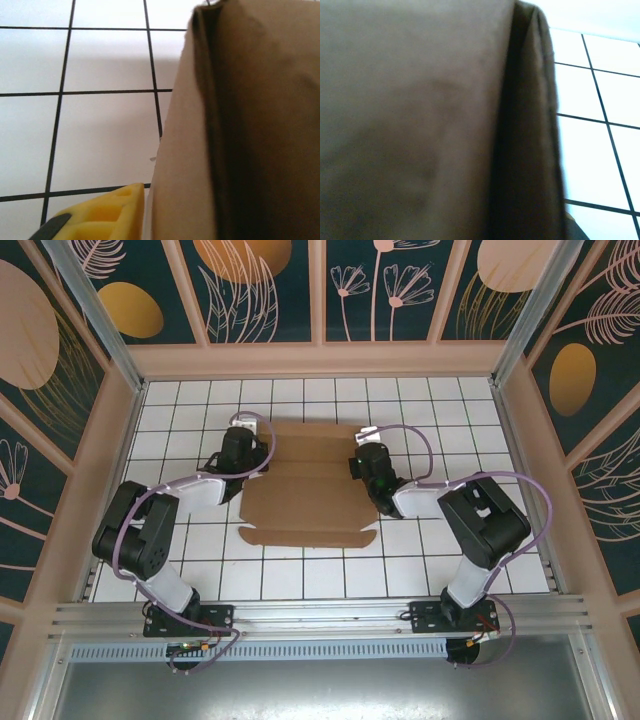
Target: Fold the paper box
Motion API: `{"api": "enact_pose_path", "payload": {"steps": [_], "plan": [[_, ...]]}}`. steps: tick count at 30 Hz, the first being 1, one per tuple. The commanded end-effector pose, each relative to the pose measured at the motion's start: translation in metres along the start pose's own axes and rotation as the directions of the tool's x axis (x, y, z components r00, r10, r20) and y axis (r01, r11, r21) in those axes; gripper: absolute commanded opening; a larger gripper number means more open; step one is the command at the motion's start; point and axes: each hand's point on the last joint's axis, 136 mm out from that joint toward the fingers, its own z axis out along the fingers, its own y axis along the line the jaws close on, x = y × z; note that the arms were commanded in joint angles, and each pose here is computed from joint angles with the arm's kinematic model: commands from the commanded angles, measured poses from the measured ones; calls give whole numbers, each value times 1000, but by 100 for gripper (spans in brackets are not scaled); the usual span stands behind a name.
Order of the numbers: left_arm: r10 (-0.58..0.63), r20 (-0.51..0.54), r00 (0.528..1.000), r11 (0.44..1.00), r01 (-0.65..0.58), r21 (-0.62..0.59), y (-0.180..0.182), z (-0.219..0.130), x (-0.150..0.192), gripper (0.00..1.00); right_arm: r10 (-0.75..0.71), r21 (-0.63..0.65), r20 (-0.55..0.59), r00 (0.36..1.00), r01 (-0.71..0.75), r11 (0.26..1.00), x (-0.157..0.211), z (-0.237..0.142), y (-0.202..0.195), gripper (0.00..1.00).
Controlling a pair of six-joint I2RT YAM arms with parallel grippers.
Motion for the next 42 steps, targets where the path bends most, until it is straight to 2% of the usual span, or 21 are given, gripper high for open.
{"api": "enact_pose_path", "payload": {"steps": [1, 6, 9, 14, 16, 19, 21, 24, 30, 34, 36, 39, 42], "plan": [[-53, -17, 998, 987, 50, -153, 30, 3, 8, 21, -27, 46, 11, 1000, 27, 999, -1, -7, -9, 0], [-79, 18, 997, 976, 81, -202, 36, 1, 3, 10, -44, 87, 23, 999, 41, 995, -4, -10, -12, 0], [-79, 36, 996, 971, 85, -223, 35, 1, 3, 4, -62, 164, 33, 998, 55, 985, -8, -13, -17, 0], [-92, 65, 994, 963, 105, -249, 31, -1, 4, 2, -77, 239, 31, 997, 68, 969, -6, -15, -21, 0], [-110, 74, 991, 965, 125, -229, 28, -1, 4, 9, -68, 227, 26, 997, 61, 972, -3, -14, -19, 0], [-133, 89, 987, 972, 147, -182, 23, -4, 3, 29, -65, 200, 16, 998, 61, 978, 3, -11, -16, 0], [-149, 112, 983, 981, 161, -110, 14, -10, -1, 45, -62, 193, 17, 998, 58, 980, 5, -10, -15, 0], [-178, 150, 973, 983, 182, -16, 3, -24, -7, 54, -57, 198, 9, 998, 54, 979, 9, -7, -18, 0], [-220, 203, 954, 974, 204, 96, -7, -53, -17, 67, -33, 199, 15, 999, 30, 980, 8, -7, -22, 0], [-227, 169, 959, 959, 190, 210, -25, -66, -17, 75, -38, 194, 15, 999, 34, 980, 7, -7, -21, 3], [-239, 166, 957, 955, 201, 219, -24, -76, -17, 76, -38, 196, 12, 999, 35, 980, 8, -7, -22, 3], [-261, 218, 940, 950, 210, 230, -19, -98, -27, 76, -37, 189, 9, 999, 34, 981, 9, -6, -21, 4], [-256, 295, 921, 934, 157, 320, -29, -130, -46, 76, -39, 184, 6, 999, 37, 982, 9, -5, -20, 5]]}}
